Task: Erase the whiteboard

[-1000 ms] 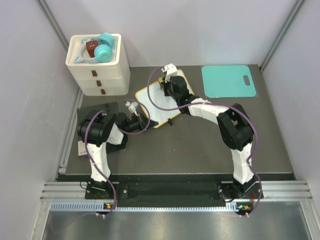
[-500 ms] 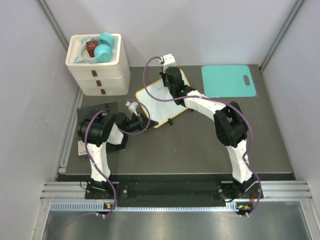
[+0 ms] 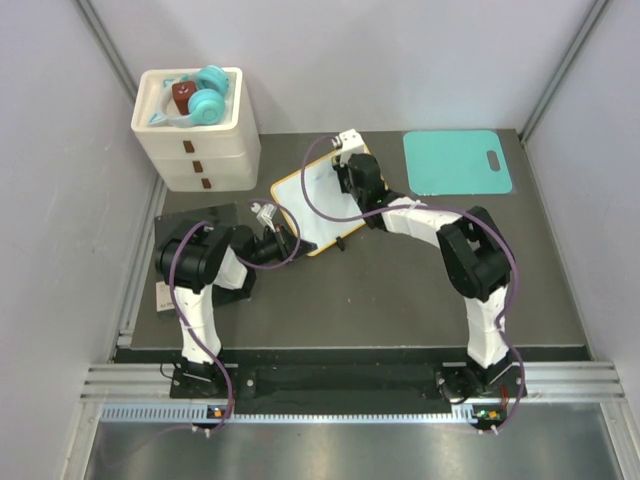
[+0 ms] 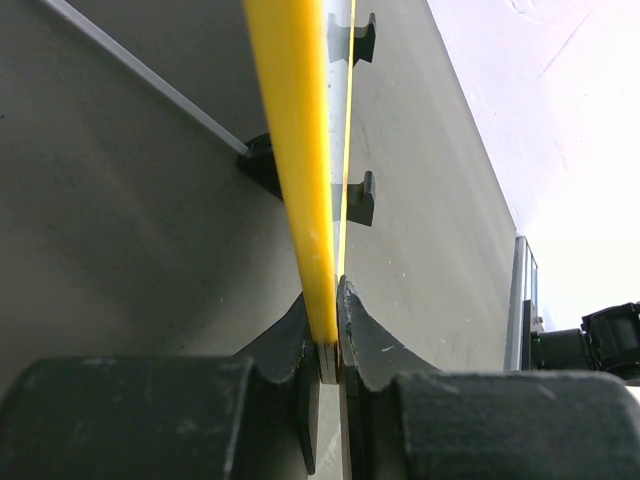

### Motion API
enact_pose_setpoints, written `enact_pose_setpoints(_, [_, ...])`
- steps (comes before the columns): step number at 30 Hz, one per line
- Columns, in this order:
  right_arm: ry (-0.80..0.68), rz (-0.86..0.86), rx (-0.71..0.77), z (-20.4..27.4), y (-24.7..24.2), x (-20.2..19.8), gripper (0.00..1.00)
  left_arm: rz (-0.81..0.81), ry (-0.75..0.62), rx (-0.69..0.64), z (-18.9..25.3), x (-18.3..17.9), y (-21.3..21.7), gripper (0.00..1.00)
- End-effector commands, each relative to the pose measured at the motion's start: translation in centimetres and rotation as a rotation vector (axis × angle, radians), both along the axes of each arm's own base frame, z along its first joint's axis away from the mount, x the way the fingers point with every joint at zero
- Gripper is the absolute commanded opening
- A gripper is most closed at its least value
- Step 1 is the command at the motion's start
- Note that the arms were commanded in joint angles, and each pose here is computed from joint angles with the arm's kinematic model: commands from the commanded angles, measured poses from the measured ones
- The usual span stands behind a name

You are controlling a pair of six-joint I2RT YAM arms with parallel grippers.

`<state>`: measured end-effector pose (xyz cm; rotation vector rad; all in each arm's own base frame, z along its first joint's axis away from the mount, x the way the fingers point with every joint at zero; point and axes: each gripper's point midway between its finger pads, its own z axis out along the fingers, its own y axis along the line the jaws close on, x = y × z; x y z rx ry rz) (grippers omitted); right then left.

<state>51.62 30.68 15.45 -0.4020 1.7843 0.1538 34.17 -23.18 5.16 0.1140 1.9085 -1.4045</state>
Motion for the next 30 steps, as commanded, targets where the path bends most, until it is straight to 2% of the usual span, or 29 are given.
enact_pose_setpoints(1, [0.122,0.117,-0.038,-4.2,2.4,-4.2,0.0,-0.026,-0.142,0.008,1.7,0.1,-0.3,0.0])
enact_pose_setpoints(5, [0.106,0.095,-0.039,-3.1,2.7,-3.2,0.0,-0.026,-0.145,0.008,1.8,0.1,-0.3,0.0])
enact_pose_setpoints(14, [-0.019,0.025,-0.011,2.4,4.1,2.5,0.0,-0.025,-0.145,0.01,1.7,0.0,-0.3,0.0])
enact_pose_setpoints(17, [-0.003,0.027,-0.018,2.0,4.1,3.1,0.0,-0.026,-0.143,0.01,1.7,0.1,-0.3,0.0])
enact_pose_setpoints(22, [0.037,0.066,-0.013,0.6,3.9,1.3,0.0,-0.028,-0.143,0.01,1.7,0.1,-0.3,0.0])
enact_pose_setpoints(24, [0.088,0.076,-0.031,-2.0,3.1,-0.2,0.0,-0.028,-0.14,0.009,1.7,0.1,-0.3,0.0])
enact_pose_setpoints(25, [0.084,0.076,-0.02,-1.5,3.0,-0.8,0.0,-0.027,-0.143,0.009,1.7,0.1,-0.3,0.0])
enact_pose_setpoints(26, [0.113,0.082,-0.037,-3.2,2.6,-1.9,0.0,-0.031,-0.142,0.009,1.7,0.0,-0.4,0.0])
enact_pose_setpoints(30, [0.146,0.096,-0.056,-4.4,2.0,-4.0,0.0,-0.031,-0.142,0.009,1.7,0.1,-0.4,0.0])
